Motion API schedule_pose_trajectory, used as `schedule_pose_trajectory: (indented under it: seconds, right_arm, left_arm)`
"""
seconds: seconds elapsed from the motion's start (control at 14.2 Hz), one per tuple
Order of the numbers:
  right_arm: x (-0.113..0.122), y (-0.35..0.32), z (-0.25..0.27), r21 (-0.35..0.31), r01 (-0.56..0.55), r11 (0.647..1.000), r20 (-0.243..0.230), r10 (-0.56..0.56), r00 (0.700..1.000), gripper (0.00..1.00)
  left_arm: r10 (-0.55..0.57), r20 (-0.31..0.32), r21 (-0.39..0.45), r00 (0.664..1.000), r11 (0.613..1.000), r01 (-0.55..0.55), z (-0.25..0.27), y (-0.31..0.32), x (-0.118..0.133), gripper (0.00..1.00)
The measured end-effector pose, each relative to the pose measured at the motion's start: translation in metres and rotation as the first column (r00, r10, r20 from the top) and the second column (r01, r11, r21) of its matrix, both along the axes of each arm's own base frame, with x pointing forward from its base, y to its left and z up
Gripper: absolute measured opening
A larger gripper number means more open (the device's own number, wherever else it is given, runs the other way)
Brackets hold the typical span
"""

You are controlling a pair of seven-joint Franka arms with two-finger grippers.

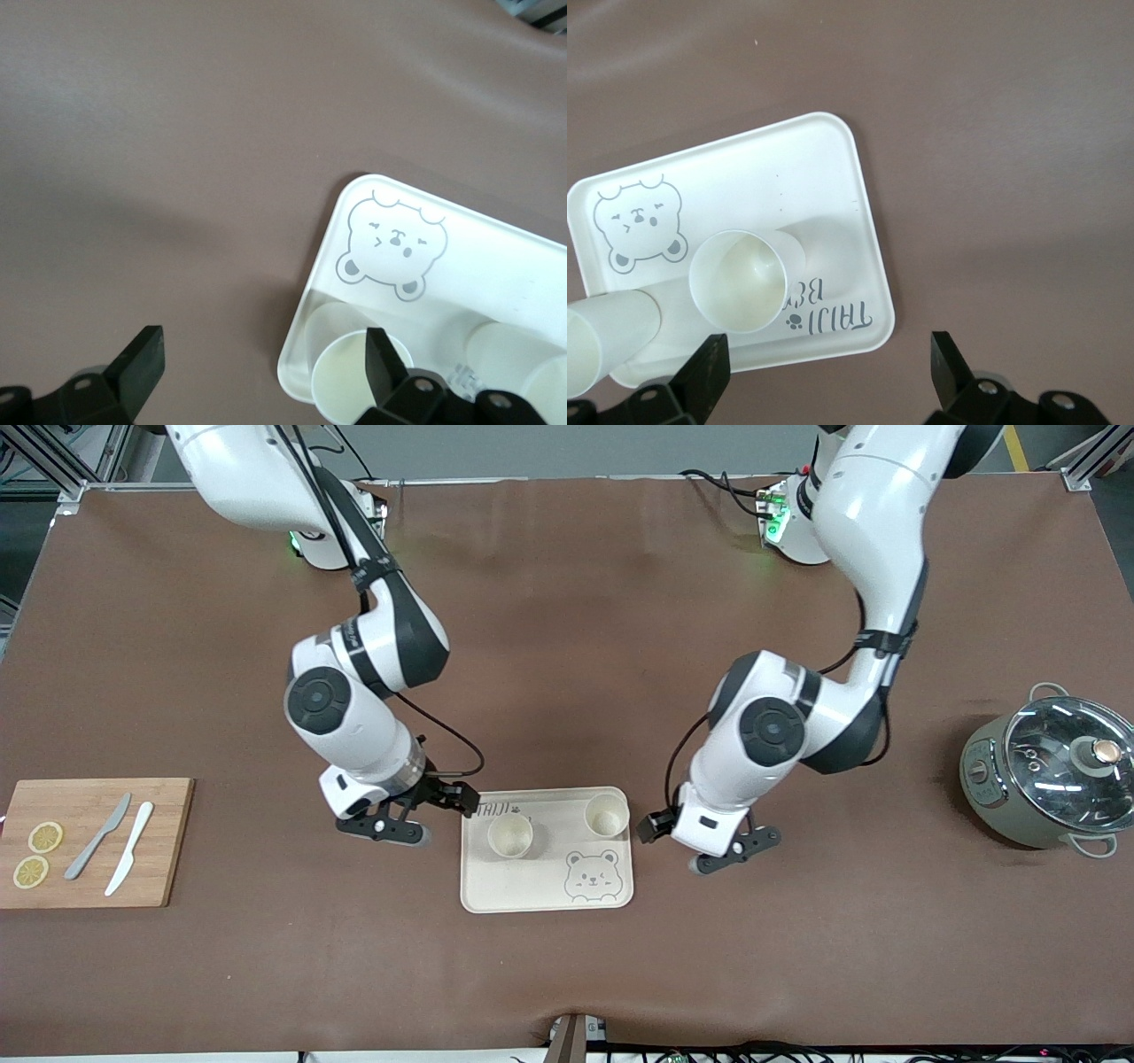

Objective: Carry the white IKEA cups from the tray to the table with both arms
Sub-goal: 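Lower the left gripper and the right gripper onto the two cups, then close the left gripper and the right gripper on the cup rims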

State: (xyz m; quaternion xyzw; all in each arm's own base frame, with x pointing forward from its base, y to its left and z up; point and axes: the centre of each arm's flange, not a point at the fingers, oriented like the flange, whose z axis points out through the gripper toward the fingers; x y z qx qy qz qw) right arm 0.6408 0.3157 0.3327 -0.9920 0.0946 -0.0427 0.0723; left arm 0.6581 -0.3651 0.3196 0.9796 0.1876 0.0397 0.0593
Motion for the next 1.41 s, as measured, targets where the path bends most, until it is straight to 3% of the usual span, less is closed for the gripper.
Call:
schedule_pose_trajectory:
  seconds: [0.28, 0.92, 1.41]
  right_arm:
    - [0.004, 0.008, -0.023, -0.022, -0.009, 1.0, 0.0, 0.009, 1.0, 1.0]
    - [0.008, 0.021, -0.067, -0.021, -0.001, 1.0, 0.03, 0.002, 1.0, 1.0]
    - [0.001, 0.042, -0.101, -0.022, -0.008, 1.0, 0.037, 0.009, 0.999, 1.0]
  left_arm:
    - [0.005, 0.046, 0.053, 0.999, 0.999, -0.007, -0.042, -0.048, -0.022, 1.0]
    - [0.007, 0.039, 0.067, 0.999, 0.998, -0.01, -0.075, -0.073, -0.039, 1.0]
    - [0.079, 0.031, 0.063, 0.996, 0.995, -0.08, -0.084, -0.076, -0.041, 0.29]
